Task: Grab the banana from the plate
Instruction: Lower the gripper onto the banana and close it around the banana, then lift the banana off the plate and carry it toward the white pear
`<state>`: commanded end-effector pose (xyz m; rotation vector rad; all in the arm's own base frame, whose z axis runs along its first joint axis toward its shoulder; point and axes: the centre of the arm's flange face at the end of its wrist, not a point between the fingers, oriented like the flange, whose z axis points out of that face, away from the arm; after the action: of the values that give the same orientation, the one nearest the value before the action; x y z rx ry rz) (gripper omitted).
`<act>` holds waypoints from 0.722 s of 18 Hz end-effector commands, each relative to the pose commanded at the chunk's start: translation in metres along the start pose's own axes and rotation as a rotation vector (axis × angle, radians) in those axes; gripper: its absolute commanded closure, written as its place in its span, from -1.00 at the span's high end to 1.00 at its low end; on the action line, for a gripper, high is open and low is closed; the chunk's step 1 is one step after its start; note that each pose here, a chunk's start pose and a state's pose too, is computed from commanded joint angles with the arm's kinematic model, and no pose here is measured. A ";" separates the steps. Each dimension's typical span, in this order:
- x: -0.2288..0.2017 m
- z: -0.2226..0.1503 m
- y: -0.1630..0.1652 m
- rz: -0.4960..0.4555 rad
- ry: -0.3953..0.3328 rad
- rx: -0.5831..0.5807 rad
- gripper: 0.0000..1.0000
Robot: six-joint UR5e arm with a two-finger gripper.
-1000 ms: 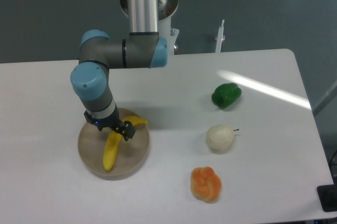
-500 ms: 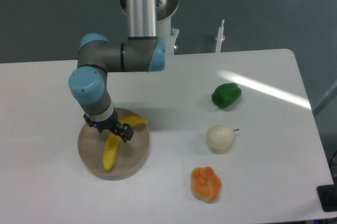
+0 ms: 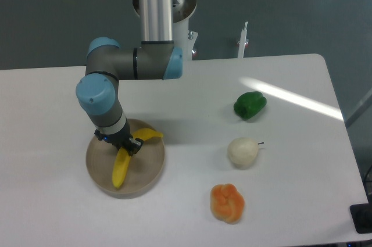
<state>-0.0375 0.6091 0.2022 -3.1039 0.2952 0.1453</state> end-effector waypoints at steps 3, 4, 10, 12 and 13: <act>-0.005 -0.012 -0.001 -0.003 -0.011 0.018 -0.50; -0.007 -0.022 -0.001 0.008 -0.023 0.027 -0.50; -0.090 -0.076 0.036 0.033 -0.131 0.050 -0.50; -0.118 -0.081 0.049 0.017 -0.138 0.052 -0.50; -0.128 -0.080 0.055 0.037 -0.139 0.046 -0.50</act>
<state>-0.1662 0.5770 0.2929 -3.0243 0.3465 0.3482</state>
